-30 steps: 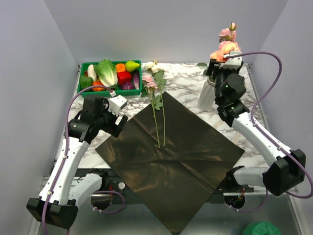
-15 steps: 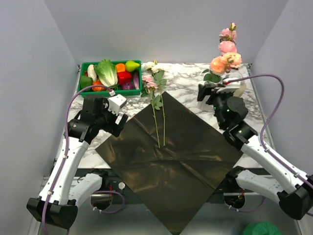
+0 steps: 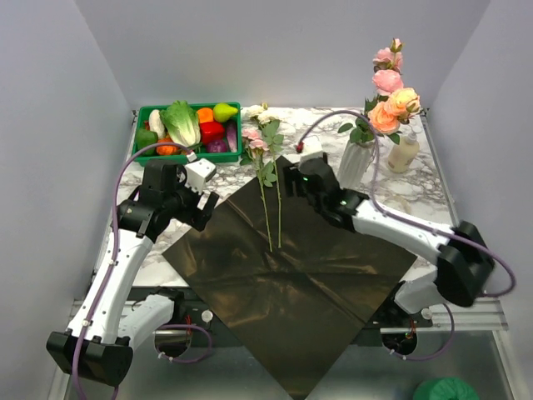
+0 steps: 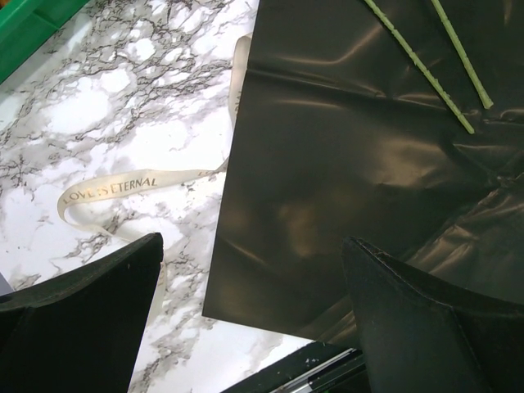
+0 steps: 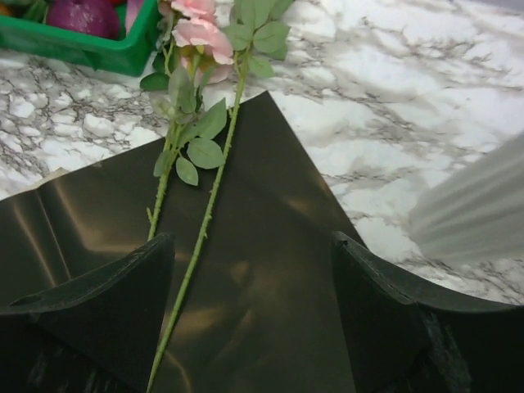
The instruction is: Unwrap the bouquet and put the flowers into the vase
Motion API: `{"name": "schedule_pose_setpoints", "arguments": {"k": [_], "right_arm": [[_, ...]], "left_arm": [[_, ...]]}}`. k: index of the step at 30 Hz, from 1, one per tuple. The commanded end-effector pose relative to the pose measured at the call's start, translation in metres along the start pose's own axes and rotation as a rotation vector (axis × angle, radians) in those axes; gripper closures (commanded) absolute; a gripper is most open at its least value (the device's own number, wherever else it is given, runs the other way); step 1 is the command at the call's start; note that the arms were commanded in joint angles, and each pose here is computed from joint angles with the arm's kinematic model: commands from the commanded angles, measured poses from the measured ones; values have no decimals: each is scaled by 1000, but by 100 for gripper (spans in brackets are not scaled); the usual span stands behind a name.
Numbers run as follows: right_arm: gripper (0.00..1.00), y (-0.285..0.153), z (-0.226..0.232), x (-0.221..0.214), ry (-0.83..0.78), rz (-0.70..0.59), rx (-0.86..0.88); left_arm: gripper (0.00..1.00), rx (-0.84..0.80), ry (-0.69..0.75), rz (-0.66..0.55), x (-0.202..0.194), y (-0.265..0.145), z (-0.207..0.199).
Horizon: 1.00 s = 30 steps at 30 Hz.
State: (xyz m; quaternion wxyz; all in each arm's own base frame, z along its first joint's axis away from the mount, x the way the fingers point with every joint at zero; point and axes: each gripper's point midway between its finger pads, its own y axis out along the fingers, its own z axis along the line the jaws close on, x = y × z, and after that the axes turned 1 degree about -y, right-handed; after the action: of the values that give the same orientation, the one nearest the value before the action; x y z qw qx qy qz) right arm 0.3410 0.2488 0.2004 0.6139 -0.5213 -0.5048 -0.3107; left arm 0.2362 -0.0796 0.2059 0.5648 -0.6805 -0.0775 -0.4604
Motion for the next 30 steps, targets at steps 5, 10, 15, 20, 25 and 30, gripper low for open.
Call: {"name": "schedule_pose_setpoints", "arguments": {"k": [5,10,15,20,25,30], "right_arm": [[21,84,46,-44,-96,317,-42],[26,116,55,-66,-50,426,-11],[32,137,55,-91,-40,527,-8],[39,152,45,-99,-18,565,-26],[45,161,37,-108,-10,613,-30],[48,168,40,-117,-23,635,-22]], "left_arm": [[1,5,-6,-33,14,-4,3],[1,17,11,-30,11,-5,5],[1,20,20,-19,8,-3,6],[1,15,23,-22,9,-3,5],[1,17,34,-15,7,-1,6],[1,21,38,-8,5,0,8]]}}
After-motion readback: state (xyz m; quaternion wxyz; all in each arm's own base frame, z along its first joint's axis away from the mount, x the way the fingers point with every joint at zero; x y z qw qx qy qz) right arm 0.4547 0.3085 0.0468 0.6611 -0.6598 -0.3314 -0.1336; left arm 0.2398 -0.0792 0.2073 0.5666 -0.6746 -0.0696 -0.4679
